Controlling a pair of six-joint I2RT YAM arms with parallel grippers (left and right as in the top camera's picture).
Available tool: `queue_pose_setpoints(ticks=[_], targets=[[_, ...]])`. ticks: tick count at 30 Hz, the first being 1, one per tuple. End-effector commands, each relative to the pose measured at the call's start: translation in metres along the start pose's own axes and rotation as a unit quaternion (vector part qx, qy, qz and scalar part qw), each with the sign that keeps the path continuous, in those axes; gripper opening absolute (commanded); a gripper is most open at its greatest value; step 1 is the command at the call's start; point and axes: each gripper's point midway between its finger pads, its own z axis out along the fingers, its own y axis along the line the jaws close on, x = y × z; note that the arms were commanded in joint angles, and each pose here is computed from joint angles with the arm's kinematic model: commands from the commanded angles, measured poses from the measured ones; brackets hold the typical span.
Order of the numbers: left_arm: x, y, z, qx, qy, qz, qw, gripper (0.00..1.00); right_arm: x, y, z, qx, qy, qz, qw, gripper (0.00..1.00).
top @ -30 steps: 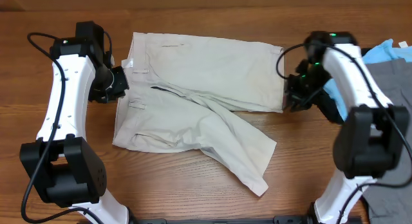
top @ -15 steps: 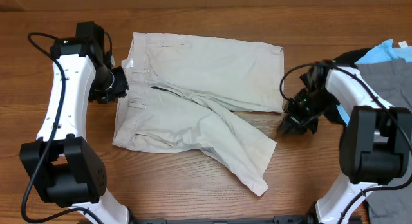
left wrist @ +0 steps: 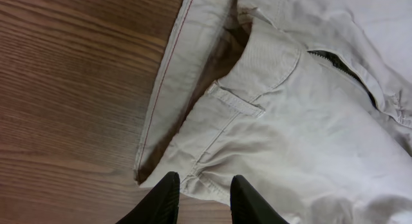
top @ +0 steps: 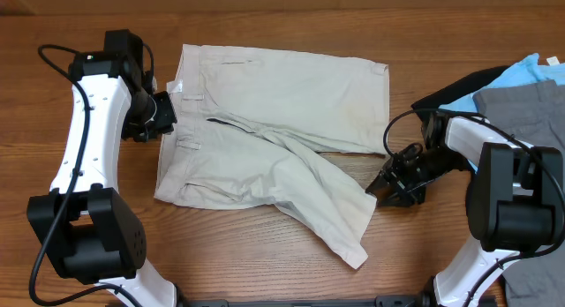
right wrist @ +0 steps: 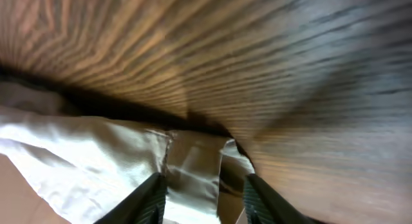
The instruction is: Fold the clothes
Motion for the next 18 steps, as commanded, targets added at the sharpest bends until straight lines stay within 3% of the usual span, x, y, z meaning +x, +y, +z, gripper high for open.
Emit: queue_pose_setpoints(ticks=[1,14,17,18], targets=[[-0.003,0.002,-0.007,0.000,-0.011,-0.003,1.000,0.29,0.003,0.002,0.006,-0.019,0.010,0.004,1.000,0.45],[-0.003,0.000,-0.007,0.005,-0.011,-0.003,1.000,0.29,-0.012,0.016,0.007,-0.057,-0.015,0.025,0.998,0.43],[-0.003,0.000,-0.007,0.005,-0.011,-0.003,1.000,0.29,-0.016,0.015,0.007,-0.054,-0.022,0.020,0.998,0.18],[-0.003,0.000,-0.007,0.005,-0.011,-0.003,1.000,0.29,-0.018,0.015,0.006,-0.053,-0.026,0.015,0.998,0.04]])
